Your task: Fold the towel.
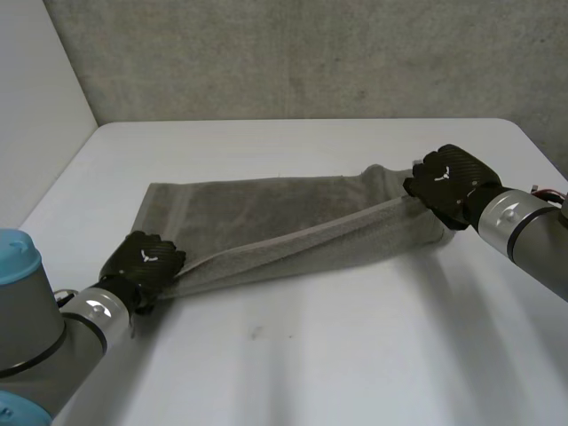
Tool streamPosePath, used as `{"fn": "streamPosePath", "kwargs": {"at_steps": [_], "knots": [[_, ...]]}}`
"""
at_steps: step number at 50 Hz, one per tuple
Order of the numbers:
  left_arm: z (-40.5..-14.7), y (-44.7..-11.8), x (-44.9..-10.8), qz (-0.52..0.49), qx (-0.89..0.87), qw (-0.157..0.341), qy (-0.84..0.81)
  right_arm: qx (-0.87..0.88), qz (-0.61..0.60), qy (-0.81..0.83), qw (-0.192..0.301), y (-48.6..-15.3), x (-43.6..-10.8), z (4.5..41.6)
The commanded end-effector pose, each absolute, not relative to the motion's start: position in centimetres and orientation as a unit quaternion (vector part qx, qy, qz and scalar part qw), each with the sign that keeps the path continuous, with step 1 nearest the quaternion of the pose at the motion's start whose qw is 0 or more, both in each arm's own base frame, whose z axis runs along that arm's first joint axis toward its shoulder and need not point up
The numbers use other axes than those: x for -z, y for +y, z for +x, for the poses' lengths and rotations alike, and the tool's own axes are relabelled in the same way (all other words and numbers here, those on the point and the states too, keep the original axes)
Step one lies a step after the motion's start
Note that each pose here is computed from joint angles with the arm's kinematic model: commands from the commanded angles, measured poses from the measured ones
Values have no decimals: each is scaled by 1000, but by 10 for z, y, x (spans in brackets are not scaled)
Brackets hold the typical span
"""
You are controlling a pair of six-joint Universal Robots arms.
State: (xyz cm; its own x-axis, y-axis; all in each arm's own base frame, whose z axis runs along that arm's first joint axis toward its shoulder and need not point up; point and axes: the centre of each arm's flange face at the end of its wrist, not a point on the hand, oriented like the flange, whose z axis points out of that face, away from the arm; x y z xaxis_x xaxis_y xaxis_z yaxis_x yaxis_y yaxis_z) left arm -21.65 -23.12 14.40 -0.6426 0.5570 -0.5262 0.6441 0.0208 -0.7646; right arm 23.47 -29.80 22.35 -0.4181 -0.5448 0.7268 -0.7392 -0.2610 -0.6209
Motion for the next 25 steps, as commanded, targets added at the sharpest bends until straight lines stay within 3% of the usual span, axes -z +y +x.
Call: {"fn": "streamPosePath", "kwargs": {"at_steps": [1, 13, 25], "knots": [[-215, -224, -140, 424, 551, 35, 718, -559, 575, -590, 100, -297, -201, 234], [-212, -226, -139, 418, 552, 40, 720, -554, 571, -598, 99, -306, -181, 232], [-195, -238, -136, 390, 546, 58, 739, -526, 560, -635, 85, -274, -169, 221]]}}
